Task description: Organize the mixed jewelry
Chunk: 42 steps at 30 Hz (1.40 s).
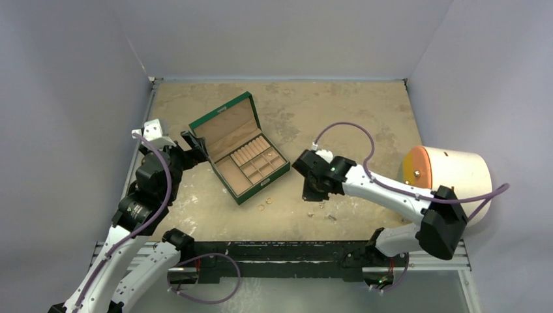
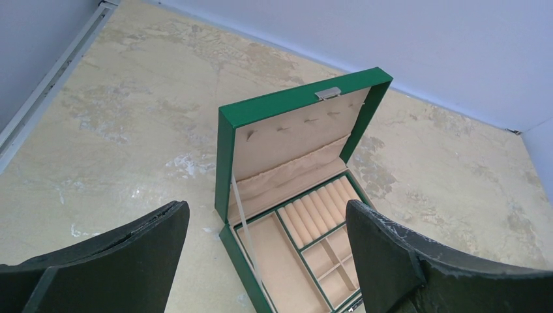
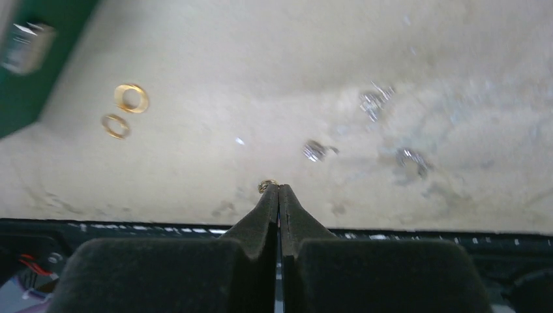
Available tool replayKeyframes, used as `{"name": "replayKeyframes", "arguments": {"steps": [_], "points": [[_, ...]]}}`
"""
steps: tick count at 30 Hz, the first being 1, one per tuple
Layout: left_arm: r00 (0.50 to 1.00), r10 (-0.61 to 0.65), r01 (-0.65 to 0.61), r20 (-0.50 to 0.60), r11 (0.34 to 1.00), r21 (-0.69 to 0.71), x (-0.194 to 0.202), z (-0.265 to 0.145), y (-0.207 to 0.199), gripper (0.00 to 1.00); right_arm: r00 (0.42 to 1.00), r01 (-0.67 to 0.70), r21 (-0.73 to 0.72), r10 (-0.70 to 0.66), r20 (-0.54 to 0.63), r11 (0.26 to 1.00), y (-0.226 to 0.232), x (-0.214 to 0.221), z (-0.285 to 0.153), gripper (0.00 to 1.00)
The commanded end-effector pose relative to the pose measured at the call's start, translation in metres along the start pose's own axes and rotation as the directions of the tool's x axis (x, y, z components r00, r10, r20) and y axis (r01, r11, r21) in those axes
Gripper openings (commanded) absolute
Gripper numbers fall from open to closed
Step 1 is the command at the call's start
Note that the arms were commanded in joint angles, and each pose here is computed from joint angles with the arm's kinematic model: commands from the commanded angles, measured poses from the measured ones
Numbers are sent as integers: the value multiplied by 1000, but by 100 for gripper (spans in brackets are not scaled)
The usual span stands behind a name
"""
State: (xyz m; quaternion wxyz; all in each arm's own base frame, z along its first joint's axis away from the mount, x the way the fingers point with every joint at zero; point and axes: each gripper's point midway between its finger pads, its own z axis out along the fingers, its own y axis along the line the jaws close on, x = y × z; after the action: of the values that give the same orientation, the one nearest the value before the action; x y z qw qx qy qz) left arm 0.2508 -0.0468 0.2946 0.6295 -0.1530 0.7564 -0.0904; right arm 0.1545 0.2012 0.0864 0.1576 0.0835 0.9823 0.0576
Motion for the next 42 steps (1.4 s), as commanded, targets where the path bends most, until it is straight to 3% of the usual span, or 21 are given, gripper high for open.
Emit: {"name": "replayKeyframes", "arguments": {"steps": [1,9,17,25,38,42], "points": [[998,-20,20,56,1000,7,-16,-2,-2,90,978,110,-43,-101,181,993,38,-57,-8,0],[998,-15,16,54,1000,-3,-15,-1,0,90,906,245,-73,-202,372,967,99,-141,-15,0],[998,-14,15,57,1000,-13,-16,-1,2,90,877,320,-80,-262,403,944,136,-182,13,0],[999,-9,10,47,1000,-18,-13,1,1,90,874,340,-85,-281,396,937,155,-198,40,0],[999,-10,10,49,1000,-18,-14,1,2,90,903,330,-138,-270,336,934,167,-185,64,0],[999,-8,9,47,1000,-19,-13,1,2,90,905,322,-143,-260,337,936,168,-185,64,13]]}}
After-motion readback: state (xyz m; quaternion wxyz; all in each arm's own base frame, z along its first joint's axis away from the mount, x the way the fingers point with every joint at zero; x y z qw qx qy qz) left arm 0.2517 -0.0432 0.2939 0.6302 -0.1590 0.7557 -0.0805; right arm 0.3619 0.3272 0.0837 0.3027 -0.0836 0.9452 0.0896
